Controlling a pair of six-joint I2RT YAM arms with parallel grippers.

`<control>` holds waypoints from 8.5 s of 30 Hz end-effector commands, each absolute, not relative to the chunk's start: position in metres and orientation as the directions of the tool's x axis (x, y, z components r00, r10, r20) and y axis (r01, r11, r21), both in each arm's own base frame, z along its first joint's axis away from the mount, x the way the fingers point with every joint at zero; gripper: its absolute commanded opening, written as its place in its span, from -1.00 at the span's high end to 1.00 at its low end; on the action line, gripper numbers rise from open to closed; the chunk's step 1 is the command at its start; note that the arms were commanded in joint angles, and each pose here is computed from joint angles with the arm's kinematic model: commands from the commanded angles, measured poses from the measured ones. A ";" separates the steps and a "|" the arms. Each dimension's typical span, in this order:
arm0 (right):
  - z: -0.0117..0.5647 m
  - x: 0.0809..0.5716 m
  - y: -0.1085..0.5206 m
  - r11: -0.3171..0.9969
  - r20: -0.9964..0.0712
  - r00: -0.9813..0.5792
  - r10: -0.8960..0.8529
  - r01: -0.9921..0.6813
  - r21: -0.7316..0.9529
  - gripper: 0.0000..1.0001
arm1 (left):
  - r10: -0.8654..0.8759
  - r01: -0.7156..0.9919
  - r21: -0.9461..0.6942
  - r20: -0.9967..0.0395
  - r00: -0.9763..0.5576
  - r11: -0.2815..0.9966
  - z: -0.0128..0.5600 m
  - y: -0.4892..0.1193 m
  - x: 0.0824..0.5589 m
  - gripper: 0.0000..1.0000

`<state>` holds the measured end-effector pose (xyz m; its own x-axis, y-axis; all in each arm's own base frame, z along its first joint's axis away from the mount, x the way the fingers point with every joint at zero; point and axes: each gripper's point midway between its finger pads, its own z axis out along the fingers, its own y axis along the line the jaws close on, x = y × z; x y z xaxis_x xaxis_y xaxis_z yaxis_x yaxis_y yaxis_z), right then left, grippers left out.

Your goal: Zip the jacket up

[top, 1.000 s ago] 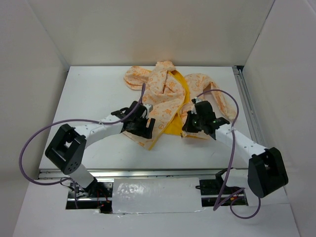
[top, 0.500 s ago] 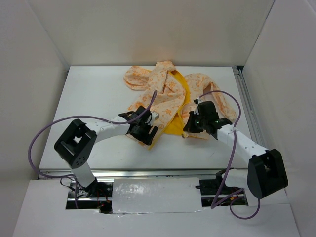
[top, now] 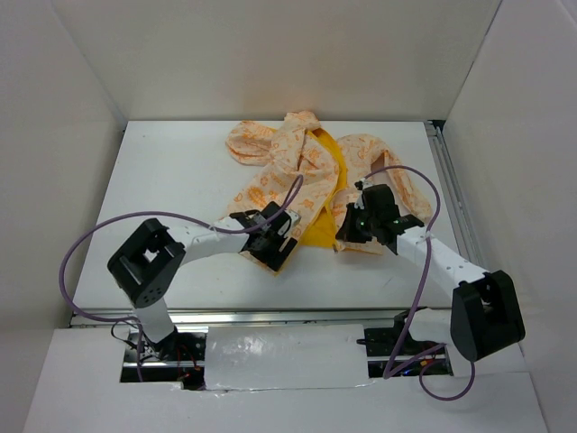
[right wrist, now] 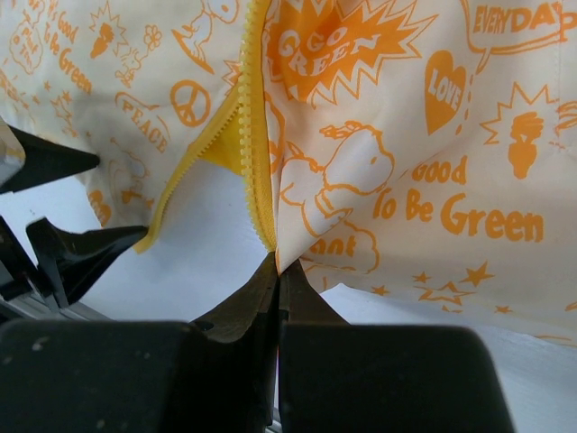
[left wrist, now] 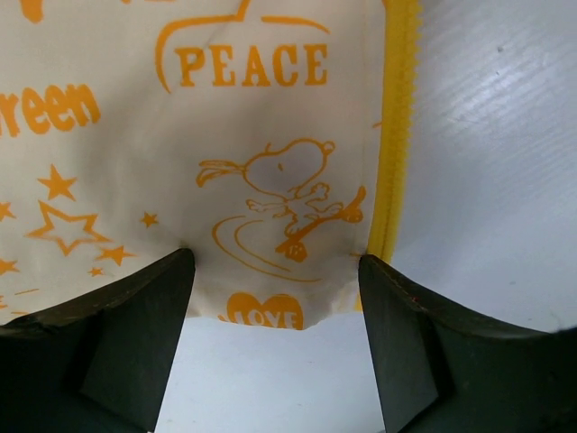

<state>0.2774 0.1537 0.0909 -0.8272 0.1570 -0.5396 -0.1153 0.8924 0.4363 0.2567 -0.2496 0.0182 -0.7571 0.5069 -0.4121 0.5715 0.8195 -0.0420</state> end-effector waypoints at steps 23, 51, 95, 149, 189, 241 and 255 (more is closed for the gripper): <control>0.107 0.281 0.151 0.880 -0.600 -0.771 0.213 -0.115 0.460 1.00 | 0.478 0.594 -0.166 -0.443 -0.758 0.787 0.052 -0.285 0.197 1.00; 0.258 0.227 0.204 0.471 -0.780 -0.359 0.512 -0.643 0.604 1.00 | -0.577 0.193 -0.836 -0.503 -0.643 0.514 0.239 -0.325 0.259 1.00; 0.244 0.218 0.197 0.515 -0.767 -0.367 0.526 -0.581 0.630 1.00 | -0.762 0.035 -0.921 -0.342 -0.550 0.388 0.245 -0.350 0.263 1.00; 0.272 0.234 0.188 0.544 -0.758 -0.273 0.592 -0.559 0.626 1.00 | -0.752 0.028 -0.902 -0.376 -0.542 0.431 0.242 -0.364 0.259 1.00; 0.243 0.227 0.191 0.555 -0.769 -0.330 0.547 -0.544 0.629 1.00 | -0.823 -0.016 -0.921 -0.341 -0.454 0.390 0.268 -0.340 0.264 1.00; 0.285 0.230 0.200 0.509 -0.763 -0.270 0.588 -0.609 0.608 1.00 | -0.790 -0.008 -0.917 -0.339 -0.510 0.399 0.256 -0.346 0.256 1.00; 0.283 0.236 0.200 0.533 -0.773 -0.260 0.578 -0.597 0.599 1.00 | -0.765 0.058 -0.926 -0.343 -0.545 0.374 0.266 -0.348 0.246 1.00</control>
<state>0.2351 0.1982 0.2408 -0.3457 0.5425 -0.7656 -0.5292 0.5610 0.6365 0.2506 -0.3454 0.2338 -0.5485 -0.7508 -0.3679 -0.0180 0.4505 -0.8926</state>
